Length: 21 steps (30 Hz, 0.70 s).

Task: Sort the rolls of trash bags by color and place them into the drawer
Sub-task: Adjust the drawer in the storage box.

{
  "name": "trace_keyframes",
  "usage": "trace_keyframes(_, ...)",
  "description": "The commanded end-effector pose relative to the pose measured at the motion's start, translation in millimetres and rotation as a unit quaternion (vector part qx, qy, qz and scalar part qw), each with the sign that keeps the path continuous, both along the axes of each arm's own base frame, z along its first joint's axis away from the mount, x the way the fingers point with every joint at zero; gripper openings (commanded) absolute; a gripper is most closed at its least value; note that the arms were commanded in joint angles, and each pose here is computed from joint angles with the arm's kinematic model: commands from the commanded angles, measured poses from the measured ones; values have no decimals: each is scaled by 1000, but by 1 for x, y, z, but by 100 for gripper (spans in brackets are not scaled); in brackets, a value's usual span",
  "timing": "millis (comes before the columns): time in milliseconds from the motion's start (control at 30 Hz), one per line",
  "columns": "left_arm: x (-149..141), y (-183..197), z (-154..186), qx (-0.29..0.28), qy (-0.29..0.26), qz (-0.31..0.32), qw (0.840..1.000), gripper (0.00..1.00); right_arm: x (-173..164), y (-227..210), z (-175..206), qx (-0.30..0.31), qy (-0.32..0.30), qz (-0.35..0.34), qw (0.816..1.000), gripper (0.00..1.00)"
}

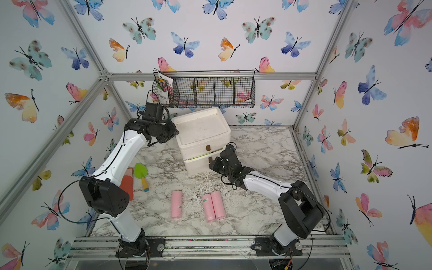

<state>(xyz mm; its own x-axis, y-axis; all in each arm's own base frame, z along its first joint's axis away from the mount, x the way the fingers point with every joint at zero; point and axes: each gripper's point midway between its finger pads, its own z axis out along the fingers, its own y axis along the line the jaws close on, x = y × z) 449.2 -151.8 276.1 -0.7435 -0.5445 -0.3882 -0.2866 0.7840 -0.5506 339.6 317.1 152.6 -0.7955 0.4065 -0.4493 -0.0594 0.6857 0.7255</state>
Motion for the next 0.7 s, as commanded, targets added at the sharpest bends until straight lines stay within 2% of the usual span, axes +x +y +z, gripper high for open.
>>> trace_keyframes(0, 20, -33, 2, -50, -24, -20, 998, 0, 8, 3, -4, -10, -14, -2, 1000, 2)
trace_keyframes(200, 18, -34, 0, -50, -22, -22, 998, 0, 21, 18, -10, -10, -17, 10, 1000, 2)
trace_keyframes(667, 4, -40, 11, -64, -26, -21, 997, 0, 53, 39, 6, -2, -45, 25, 999, 2)
